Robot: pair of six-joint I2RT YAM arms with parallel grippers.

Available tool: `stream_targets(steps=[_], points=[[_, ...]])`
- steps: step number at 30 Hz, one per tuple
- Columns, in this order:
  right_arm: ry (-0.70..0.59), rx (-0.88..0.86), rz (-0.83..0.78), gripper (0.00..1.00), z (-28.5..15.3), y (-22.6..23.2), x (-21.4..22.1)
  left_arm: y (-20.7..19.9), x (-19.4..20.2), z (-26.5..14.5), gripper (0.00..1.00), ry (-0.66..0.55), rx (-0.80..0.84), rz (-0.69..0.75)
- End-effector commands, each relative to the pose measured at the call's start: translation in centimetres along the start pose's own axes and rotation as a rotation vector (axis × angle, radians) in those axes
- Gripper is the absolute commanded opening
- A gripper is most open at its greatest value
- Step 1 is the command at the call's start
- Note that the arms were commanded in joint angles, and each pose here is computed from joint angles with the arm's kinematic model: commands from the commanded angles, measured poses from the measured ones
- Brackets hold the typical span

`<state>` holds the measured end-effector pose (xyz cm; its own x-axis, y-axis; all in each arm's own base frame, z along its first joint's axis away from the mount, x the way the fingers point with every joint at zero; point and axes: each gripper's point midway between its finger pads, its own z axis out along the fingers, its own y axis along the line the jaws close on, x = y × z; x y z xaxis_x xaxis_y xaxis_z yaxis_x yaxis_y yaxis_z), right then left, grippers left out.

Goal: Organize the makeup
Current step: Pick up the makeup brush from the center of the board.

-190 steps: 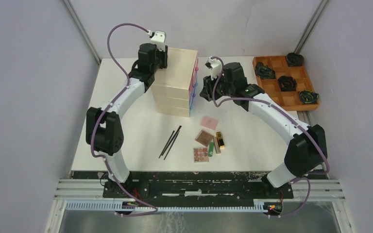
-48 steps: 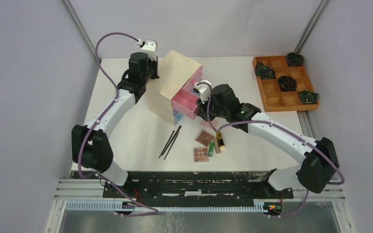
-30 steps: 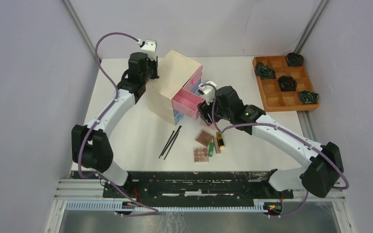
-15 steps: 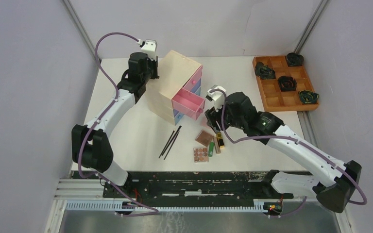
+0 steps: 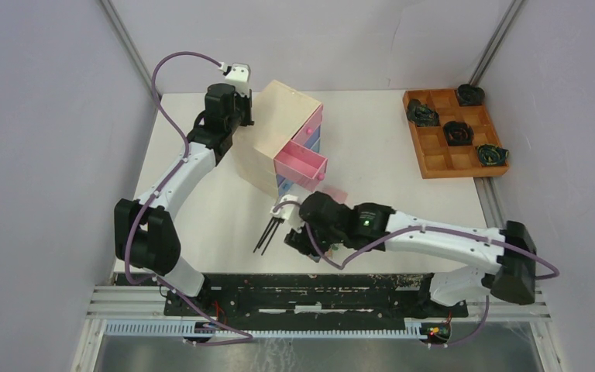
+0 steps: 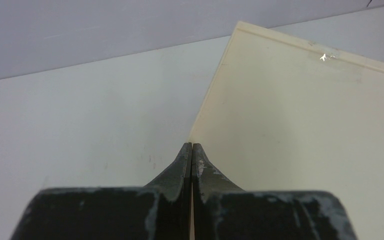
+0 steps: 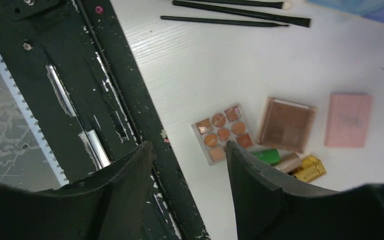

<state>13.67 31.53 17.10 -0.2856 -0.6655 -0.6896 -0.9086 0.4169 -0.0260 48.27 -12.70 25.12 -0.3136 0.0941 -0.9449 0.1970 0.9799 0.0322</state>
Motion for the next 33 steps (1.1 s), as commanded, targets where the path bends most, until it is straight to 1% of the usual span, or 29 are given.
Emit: stream_targets(steps=[1,4,7,9,14,16,22,25,29,33], points=[[-0.043,-0.087,-0.108,0.62,2.7,3.0,-3.2,0.4,14.2,-1.0,0.03,0.454,-0.007,0.005],[-0.036,-0.151,-0.176,0.60,5.2,4.1,-3.7,0.4,14.1,-1.0,0.03,0.449,-0.007,0.002],[-0.055,-0.159,-0.248,0.59,7.5,4.3,-4.4,0.6,14.1,-1.1,0.03,0.446,-0.010,-0.001],[-0.040,-0.169,-0.288,0.57,9.1,4.3,-4.5,0.7,14.2,-1.1,0.03,0.447,-0.011,-0.004],[-0.002,-0.199,-0.342,0.50,12.3,4.1,-4.9,0.9,14.2,-1.0,0.03,0.445,-0.012,-0.010],[0.005,-0.212,-0.334,0.48,13.2,3.6,-5.1,1.0,14.2,-0.9,0.03,0.446,-0.014,-0.015],[0.017,-0.178,-0.224,0.48,15.5,0.1,-5.2,1.1,14.6,-0.6,0.03,0.454,-0.010,-0.021],[0.030,-0.168,-0.226,0.48,16.3,-0.6,-5.0,1.2,14.7,-0.5,0.03,0.456,-0.009,-0.023],[0.072,-0.193,-0.228,0.47,17.7,-1.0,-4.0,1.3,14.9,-0.5,0.03,0.464,-0.012,-0.024],[0.087,-0.207,-0.232,0.47,18.8,-1.1,-3.7,1.4,15.0,-0.5,0.03,0.466,-0.011,-0.022]])
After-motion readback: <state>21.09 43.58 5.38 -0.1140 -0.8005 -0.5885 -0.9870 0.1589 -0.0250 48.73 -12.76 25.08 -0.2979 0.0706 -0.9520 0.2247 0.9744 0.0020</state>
